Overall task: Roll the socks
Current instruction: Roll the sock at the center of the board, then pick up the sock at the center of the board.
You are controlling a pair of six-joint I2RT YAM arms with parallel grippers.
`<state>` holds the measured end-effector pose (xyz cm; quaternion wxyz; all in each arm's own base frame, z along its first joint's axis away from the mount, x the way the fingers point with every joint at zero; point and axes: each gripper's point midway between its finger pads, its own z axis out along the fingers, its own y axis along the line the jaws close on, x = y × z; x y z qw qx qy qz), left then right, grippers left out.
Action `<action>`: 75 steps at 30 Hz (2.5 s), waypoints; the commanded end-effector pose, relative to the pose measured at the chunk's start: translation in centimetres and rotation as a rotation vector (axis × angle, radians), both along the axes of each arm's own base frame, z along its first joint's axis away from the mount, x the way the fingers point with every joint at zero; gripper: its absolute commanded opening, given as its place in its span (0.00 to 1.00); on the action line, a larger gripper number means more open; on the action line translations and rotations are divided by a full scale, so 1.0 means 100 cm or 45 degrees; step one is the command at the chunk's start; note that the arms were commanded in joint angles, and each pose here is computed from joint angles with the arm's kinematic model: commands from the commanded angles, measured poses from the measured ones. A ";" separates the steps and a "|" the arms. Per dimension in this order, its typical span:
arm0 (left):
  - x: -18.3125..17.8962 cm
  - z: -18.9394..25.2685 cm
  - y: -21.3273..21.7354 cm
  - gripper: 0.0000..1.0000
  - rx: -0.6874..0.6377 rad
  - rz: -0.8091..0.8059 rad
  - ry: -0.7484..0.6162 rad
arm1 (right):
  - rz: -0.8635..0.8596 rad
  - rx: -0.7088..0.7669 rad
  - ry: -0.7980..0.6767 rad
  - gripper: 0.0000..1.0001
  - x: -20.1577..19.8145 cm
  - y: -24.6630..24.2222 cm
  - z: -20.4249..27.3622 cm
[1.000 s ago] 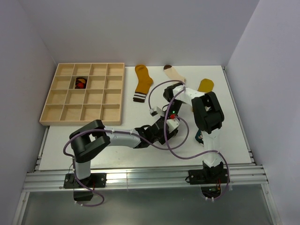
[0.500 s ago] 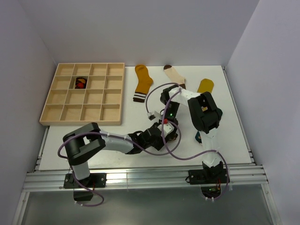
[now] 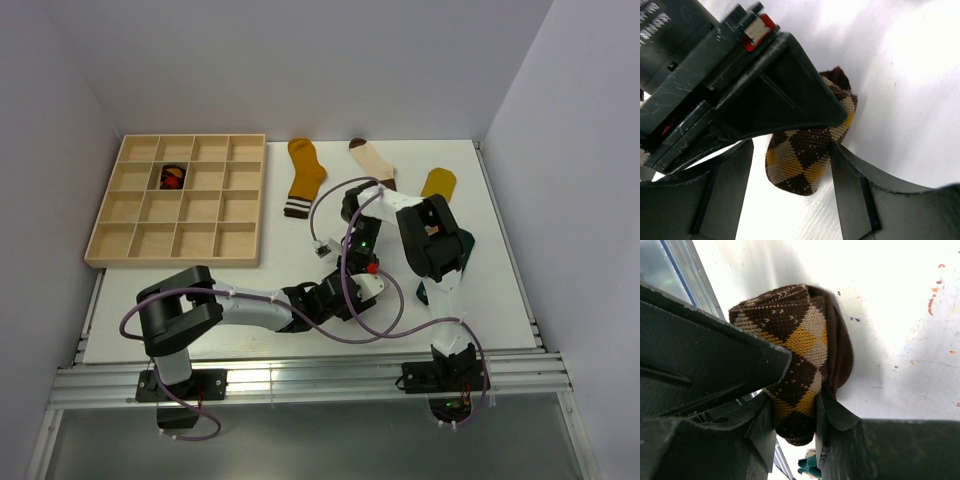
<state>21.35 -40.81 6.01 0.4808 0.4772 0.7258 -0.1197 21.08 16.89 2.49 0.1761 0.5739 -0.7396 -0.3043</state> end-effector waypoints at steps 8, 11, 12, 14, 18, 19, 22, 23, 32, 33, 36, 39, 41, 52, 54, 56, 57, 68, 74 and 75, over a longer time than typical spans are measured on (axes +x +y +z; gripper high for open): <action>0.005 -0.007 -0.019 0.69 0.093 -0.082 -0.045 | 0.073 -0.043 -0.073 0.24 0.015 -0.002 -0.033; 0.006 -0.018 -0.022 0.69 0.143 -0.099 -0.039 | 0.072 -0.047 -0.069 0.24 0.016 -0.002 -0.033; 0.006 -0.023 -0.022 0.69 0.156 -0.104 -0.033 | 0.072 -0.048 -0.068 0.24 0.016 -0.002 -0.033; 0.006 -0.025 -0.024 0.69 0.158 -0.110 -0.031 | 0.073 -0.050 -0.062 0.24 0.016 -0.002 -0.034; 0.007 -0.036 -0.024 0.69 0.193 -0.117 -0.015 | 0.077 -0.055 -0.060 0.24 0.016 -0.002 -0.034; 0.011 -0.035 -0.025 0.69 0.189 -0.107 -0.009 | 0.078 -0.055 -0.059 0.24 0.016 -0.002 -0.034; 0.012 -0.036 -0.026 0.68 0.165 -0.112 0.017 | 0.083 -0.058 -0.055 0.24 0.015 -0.002 -0.035; 0.012 -0.035 -0.027 0.67 0.152 -0.113 0.034 | 0.085 -0.058 -0.053 0.24 0.015 -0.002 -0.035; 0.002 -0.047 -0.028 0.00 0.129 -0.139 0.174 | 0.070 -0.054 -0.078 0.29 0.018 0.001 -0.034; 0.001 -0.047 -0.028 0.00 0.121 -0.136 0.181 | 0.061 -0.043 -0.083 0.31 0.019 0.003 -0.033; -0.004 -0.050 -0.025 0.00 0.102 -0.134 0.234 | 0.019 -0.008 -0.113 0.41 0.025 0.009 -0.028; -0.004 -0.059 -0.018 0.00 0.111 -0.102 0.288 | -0.048 0.034 -0.170 0.52 0.036 0.014 -0.018; -0.003 -0.062 -0.014 0.00 0.110 -0.067 0.322 | -0.128 0.087 -0.210 0.57 0.049 0.017 -0.003; 0.012 -0.053 0.004 0.00 -0.068 0.112 0.445 | -0.544 0.427 -0.311 0.63 0.083 -0.013 0.113; 0.017 -0.050 0.006 0.00 -0.091 0.139 0.440 | -0.618 0.469 -0.333 0.63 0.087 -0.020 0.124; 0.024 -0.038 0.009 0.00 -0.144 0.195 0.431 | -0.681 0.490 -0.402 0.63 0.091 -0.028 0.138; 0.030 -0.032 0.012 0.00 -0.179 0.225 0.424 | -0.695 0.511 -0.427 0.63 0.092 -0.031 0.143; 0.137 0.128 0.081 0.00 -0.586 0.681 0.182 | -0.921 0.421 -0.735 0.63 0.117 -0.066 0.159; 0.221 0.202 0.198 0.00 -0.628 1.107 -0.149 | -1.004 0.408 -0.871 0.63 0.132 -0.072 0.182; 0.237 0.219 0.231 0.00 -0.601 1.220 -0.239 | -1.006 0.406 -0.881 0.63 0.133 -0.072 0.184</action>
